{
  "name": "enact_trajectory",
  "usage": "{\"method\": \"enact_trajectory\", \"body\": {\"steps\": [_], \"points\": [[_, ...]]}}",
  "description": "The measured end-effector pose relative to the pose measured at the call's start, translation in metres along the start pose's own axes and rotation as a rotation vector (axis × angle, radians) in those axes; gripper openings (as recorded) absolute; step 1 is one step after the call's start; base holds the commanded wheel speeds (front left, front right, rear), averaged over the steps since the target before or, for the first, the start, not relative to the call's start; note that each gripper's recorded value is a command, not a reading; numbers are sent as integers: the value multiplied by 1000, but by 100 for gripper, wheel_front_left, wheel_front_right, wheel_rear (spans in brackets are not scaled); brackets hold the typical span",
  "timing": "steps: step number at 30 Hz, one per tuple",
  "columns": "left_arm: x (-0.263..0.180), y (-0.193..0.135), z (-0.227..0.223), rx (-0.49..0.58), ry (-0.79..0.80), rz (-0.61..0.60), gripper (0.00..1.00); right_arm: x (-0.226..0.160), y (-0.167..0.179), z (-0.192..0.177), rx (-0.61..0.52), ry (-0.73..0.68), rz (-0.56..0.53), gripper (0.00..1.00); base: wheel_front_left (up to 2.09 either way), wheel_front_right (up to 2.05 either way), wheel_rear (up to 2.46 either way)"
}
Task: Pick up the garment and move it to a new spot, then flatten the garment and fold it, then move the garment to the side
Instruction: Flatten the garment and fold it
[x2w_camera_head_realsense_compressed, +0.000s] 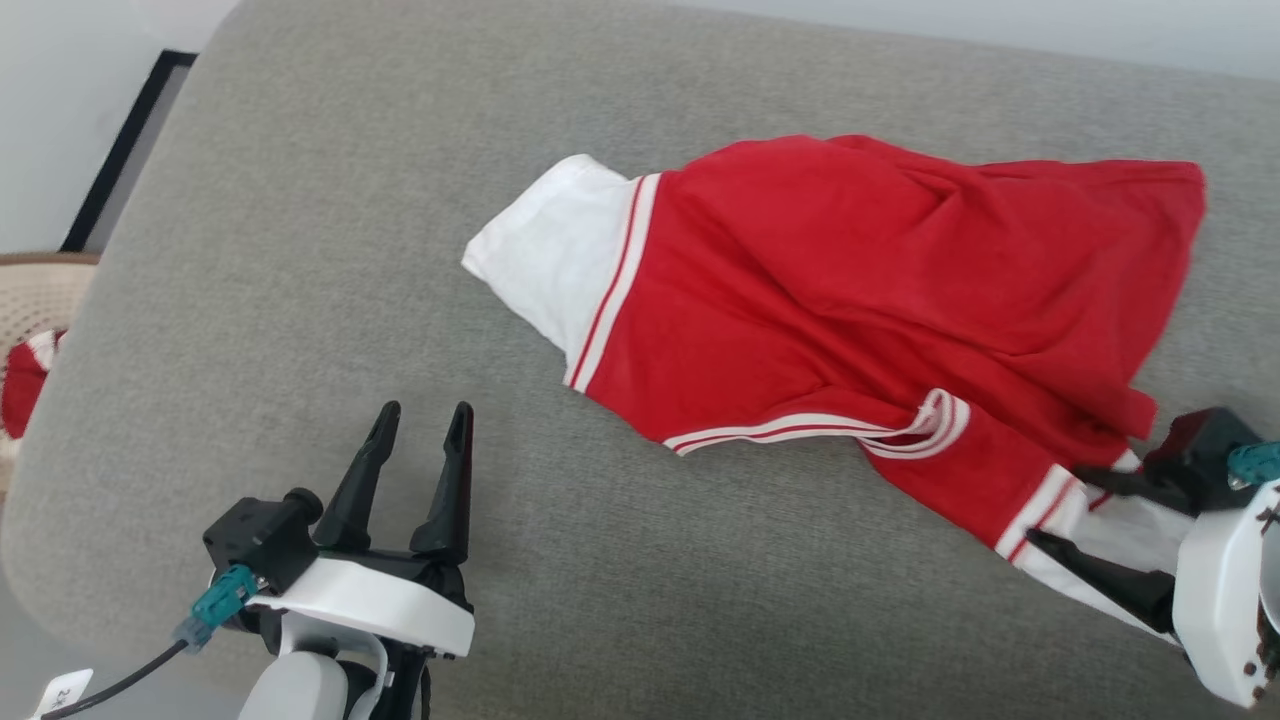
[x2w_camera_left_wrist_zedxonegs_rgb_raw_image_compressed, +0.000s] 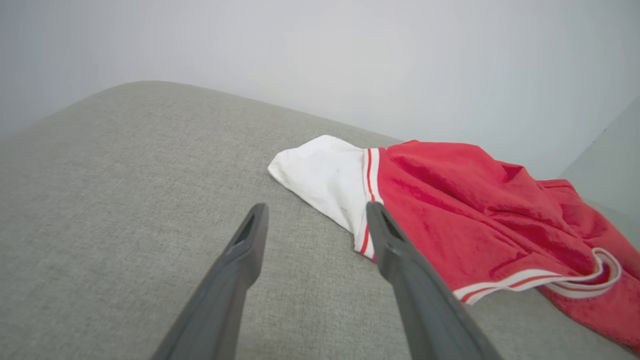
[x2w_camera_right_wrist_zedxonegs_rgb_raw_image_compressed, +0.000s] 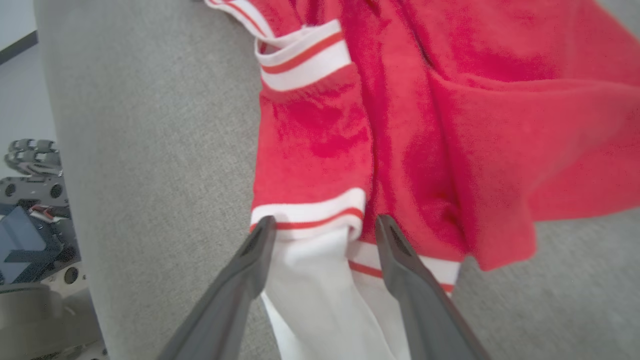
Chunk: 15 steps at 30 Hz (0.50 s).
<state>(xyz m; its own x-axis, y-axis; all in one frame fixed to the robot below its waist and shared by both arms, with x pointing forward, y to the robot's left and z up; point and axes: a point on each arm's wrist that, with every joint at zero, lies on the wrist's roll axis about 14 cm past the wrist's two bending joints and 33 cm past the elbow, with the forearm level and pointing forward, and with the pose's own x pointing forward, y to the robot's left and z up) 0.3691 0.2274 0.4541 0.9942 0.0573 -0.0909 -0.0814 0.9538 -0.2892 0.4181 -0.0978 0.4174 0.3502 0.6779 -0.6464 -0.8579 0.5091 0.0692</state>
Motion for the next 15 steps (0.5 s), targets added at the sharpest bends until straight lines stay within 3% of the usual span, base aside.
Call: {"method": "enact_trajectory", "body": {"steps": [1, 2, 4, 10, 15], "points": [[-1, 2, 2, 3, -5, 8, 100, 3, 2, -3, 0, 20, 15, 49, 0, 0, 0], [-2, 4, 3, 2, -11, 18, 100, 5, 4, -5, -5, 32, 27, 41, 0, 0, 0], [-5, 8, 2, 3, -7, 32, 100, 7, 6, -9, -11, 57, 46, 1, 0, 0, 0], [-3, -2, -2, -10, -2, 7, 100, 1, -2, -9, -47, 59, 23, 0, 0, 0, 0], [2, -9, -2, -19, -3, -21, 100, -23, -40, 0, -153, 21, -108, 0, 0, 0, 0]]}}
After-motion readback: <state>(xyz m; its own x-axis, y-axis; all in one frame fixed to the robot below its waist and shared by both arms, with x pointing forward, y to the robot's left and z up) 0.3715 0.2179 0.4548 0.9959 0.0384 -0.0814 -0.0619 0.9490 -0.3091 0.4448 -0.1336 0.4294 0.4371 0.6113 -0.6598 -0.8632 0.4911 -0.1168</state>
